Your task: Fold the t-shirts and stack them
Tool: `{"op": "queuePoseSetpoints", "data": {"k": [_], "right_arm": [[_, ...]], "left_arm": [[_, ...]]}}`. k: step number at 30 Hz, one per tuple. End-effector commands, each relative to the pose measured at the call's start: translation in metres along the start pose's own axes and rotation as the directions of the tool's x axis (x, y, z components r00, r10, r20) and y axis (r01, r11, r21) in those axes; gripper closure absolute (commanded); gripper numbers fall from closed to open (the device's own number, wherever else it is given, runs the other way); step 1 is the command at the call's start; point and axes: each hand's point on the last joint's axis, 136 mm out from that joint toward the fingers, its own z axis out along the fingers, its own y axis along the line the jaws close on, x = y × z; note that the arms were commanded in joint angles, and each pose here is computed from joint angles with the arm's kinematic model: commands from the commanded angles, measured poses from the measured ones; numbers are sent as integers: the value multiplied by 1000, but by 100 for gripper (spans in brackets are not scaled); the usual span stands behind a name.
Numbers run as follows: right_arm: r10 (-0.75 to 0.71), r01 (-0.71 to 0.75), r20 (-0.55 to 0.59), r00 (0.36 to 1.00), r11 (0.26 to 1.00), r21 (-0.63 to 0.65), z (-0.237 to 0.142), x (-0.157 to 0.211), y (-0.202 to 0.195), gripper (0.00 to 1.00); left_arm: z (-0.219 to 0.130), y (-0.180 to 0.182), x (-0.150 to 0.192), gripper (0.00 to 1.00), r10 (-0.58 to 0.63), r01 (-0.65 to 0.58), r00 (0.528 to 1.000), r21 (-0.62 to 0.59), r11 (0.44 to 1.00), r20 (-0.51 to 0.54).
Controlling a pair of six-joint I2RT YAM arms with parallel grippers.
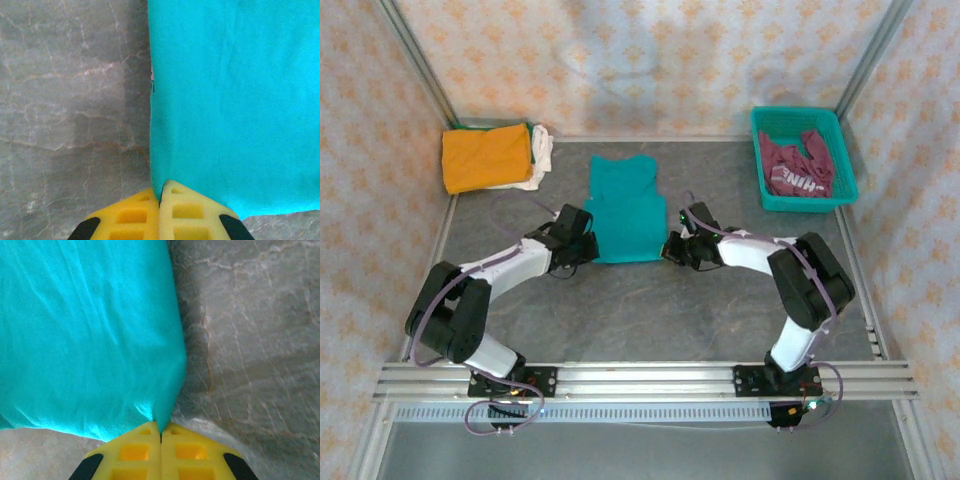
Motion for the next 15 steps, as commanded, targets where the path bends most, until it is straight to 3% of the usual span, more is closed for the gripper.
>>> {"op": "queuePoseSetpoints", "data": {"k": [1,6,12,15], "right_arm": [[-32,32,-17,999,999,-9,-9,17,-7,100],[-42,40,-31,999,998,-43,-33,52,-16,100],[-145,143,2,989,975,-172,-67,86,18,100],[-152,158,47,987,972,-176,-78,83,28,100]], "left_arm": [[-2,20,30,100,39,-43,995,-43,998,-90],[-28,29,63,100,45,-44,989,15,999,-139],[-67,8,95,100,89,-68,982,127,990,-167],[-80,-2,97,100,107,-80,982,169,982,-157]]}}
